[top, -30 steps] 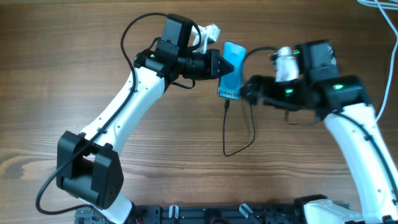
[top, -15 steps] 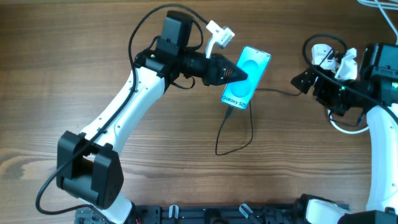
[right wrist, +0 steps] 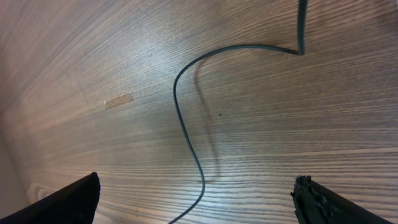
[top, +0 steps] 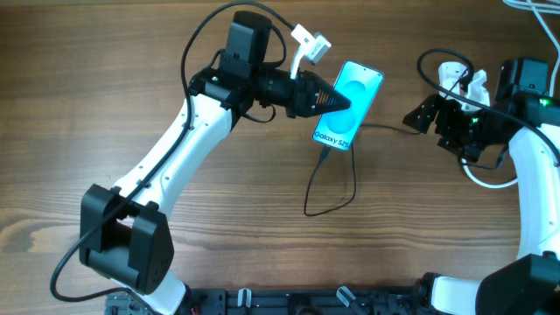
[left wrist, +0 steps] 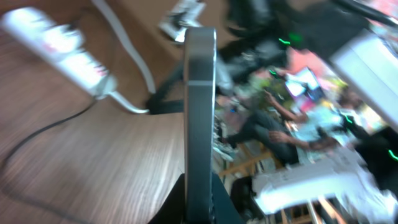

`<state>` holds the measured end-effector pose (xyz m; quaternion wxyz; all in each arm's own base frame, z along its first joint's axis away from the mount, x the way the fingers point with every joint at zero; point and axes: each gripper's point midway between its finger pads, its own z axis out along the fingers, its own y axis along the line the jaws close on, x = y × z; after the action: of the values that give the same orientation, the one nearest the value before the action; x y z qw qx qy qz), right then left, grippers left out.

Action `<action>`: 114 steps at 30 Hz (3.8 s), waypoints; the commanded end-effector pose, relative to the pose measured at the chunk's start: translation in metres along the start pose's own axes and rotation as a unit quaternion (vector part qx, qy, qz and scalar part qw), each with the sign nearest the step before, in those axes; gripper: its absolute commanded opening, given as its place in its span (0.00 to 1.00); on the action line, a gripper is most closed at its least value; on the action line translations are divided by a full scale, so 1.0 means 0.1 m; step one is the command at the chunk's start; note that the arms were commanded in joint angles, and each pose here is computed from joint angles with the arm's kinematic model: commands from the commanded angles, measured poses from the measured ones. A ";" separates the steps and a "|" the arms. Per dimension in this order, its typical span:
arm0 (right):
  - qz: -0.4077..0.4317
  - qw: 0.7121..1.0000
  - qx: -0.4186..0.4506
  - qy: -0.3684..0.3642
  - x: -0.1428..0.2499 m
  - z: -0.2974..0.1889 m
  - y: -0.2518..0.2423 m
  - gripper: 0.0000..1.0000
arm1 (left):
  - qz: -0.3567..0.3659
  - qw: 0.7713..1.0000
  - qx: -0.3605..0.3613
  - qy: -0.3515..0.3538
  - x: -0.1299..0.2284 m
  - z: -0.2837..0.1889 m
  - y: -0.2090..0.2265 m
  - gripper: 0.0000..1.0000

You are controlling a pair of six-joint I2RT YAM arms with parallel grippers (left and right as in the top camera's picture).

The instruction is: Plug charger to phone and switch on socket

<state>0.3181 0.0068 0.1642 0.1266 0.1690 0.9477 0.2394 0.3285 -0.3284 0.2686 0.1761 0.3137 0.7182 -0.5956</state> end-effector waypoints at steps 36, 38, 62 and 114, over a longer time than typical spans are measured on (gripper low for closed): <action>-0.004 1.000 -0.013 0.016 0.05 0.03 0.04 1.00 | -0.325 0.885 -0.332 -0.011 0.75 -0.09 1.89 0.04; -0.004 1.000 -0.013 0.016 0.05 0.03 0.04 1.00 | -0.307 0.892 -0.332 -0.006 0.75 -0.08 1.93 0.04; -0.001 1.000 -0.013 0.016 0.05 0.03 0.04 1.00 | -0.335 0.879 -0.339 -0.010 0.93 -0.18 2.40 0.04; 0.017 0.999 0.038 0.011 0.04 0.02 -0.12 1.00 | -0.329 0.814 -0.479 0.006 1.13 -0.71 2.49 0.46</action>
<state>0.3117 0.0078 0.1614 0.1100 0.1744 0.9489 0.2388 0.4100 -0.2246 0.0082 0.0592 -0.0662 0.9706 -0.2237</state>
